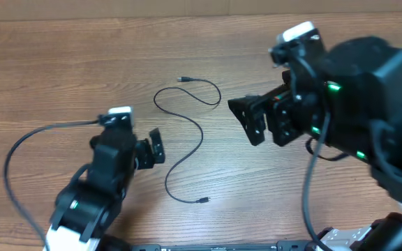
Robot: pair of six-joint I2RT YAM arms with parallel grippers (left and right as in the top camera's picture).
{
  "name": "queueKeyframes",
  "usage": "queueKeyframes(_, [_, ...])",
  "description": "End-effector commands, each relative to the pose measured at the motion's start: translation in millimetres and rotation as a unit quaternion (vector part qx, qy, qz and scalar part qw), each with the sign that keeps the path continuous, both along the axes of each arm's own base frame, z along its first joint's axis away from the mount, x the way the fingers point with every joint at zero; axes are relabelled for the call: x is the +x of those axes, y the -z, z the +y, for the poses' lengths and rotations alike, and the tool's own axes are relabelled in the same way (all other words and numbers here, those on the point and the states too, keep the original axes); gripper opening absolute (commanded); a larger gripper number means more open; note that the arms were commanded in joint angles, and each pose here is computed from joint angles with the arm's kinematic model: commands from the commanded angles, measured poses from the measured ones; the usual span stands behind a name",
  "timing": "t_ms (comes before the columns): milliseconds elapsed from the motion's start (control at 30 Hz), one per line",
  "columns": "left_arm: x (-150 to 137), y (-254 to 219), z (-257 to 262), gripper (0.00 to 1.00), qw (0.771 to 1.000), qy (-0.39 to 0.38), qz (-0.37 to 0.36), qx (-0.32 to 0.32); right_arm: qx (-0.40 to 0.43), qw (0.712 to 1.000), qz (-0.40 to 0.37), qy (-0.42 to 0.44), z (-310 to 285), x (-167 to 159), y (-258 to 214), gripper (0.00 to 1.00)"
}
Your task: Untangle cables
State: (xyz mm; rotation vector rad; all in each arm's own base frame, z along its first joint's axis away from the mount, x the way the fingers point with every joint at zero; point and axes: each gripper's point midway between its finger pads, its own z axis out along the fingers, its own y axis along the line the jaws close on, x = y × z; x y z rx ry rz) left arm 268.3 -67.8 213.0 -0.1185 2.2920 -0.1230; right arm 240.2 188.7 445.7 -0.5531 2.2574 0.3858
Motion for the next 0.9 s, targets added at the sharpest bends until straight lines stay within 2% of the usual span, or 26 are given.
queueKeyframes(0, [6.6, 14.2, -5.3, 1.0, 1.0, 0.016, 0.02, 0.019, -0.062, 0.998, -0.002, 0.031, -12.5, 13.2, 19.9, 1.0])
queueKeyframes(200, [14.3, 27.2, -14.9, 0.99, 0.999, 0.028, 0.04, 0.014, -0.115, 0.992, 0.031, 0.045, -12.8, 26.0, 58.2, 1.0])
queueKeyframes(500, [7.0, 32.0, -25.2, 0.96, 0.997, 0.052, 0.059, -0.007, -0.105, 0.991, 0.014, 0.076, 1.0, 65.3, 81.8, 1.0])
queueKeyframes(700, [4.7, 34.0, -25.5, 0.93, 0.996, 0.054, 0.066, -0.008, -0.091, 0.983, 0.057, 0.152, -46.6, 78.7, 95.0, 1.0])
queueKeyframes(867, [8.1, 30.8, -27.1, 0.93, 0.997, 0.052, 0.057, -0.014, -0.046, 0.98, 0.092, 0.169, -85.3, 64.2, 103.6, 1.0])
